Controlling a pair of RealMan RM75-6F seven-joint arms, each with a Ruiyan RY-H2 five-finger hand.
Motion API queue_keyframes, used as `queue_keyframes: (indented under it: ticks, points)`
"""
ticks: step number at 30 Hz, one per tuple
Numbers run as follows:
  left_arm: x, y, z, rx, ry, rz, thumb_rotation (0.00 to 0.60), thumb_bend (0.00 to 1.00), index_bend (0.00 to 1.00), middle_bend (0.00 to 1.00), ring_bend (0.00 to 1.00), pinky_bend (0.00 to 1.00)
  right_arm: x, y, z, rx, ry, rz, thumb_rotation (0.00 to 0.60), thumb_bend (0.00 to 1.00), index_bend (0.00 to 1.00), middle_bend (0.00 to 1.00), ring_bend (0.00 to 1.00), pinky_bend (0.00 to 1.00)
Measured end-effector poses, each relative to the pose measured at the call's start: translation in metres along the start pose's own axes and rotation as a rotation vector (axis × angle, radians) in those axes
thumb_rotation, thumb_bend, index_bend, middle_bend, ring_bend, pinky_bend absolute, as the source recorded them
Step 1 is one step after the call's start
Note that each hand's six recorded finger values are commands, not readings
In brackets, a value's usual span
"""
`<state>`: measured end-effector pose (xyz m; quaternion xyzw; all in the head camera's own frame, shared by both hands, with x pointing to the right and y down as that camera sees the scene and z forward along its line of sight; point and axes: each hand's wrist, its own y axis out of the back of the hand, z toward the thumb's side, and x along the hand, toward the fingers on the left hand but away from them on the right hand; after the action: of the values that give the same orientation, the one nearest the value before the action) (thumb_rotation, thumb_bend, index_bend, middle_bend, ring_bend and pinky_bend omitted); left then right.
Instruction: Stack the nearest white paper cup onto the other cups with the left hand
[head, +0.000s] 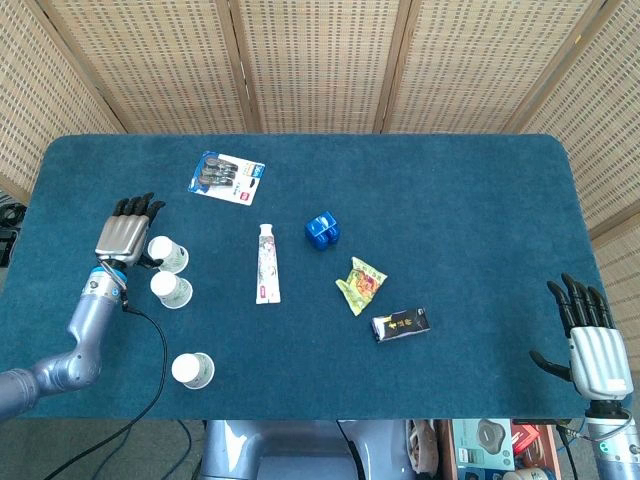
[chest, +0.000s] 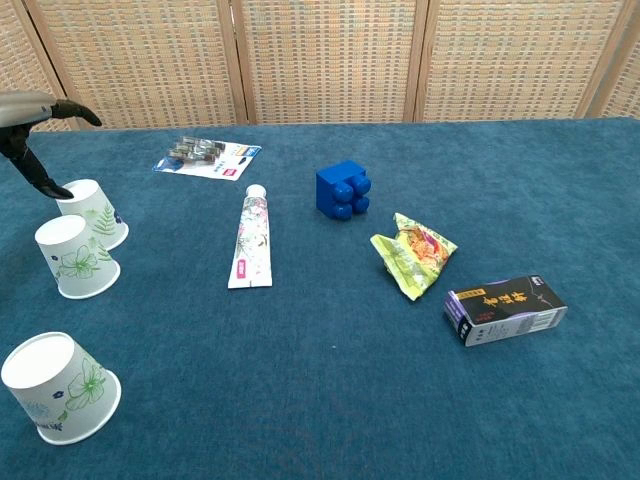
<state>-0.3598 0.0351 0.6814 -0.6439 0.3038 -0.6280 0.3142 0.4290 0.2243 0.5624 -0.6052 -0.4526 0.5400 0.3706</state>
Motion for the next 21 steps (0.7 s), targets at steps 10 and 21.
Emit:
queue_keyframes:
  ticks: [10, 21]
  points:
    - [-0.041, 0.047, 0.031, -0.058, -0.159, 0.11, 0.6, 0.2, 0.1, 0.0, 0.0, 0.0, 0.0, -0.002, 0.002, 0.005, 0.003, 0.009, 0.6, 0.09, 0.0, 0.0, 0.0, 0.0]
    - [-0.112, 0.033, 0.075, 0.04, -0.353, 0.042, 0.6, 0.2, 0.1, 0.0, 0.0, 0.0, 0.001, 0.003, 0.002, 0.001, 0.003, -0.009, 0.6, 0.09, 0.0, 0.0, 0.0, 0.0]
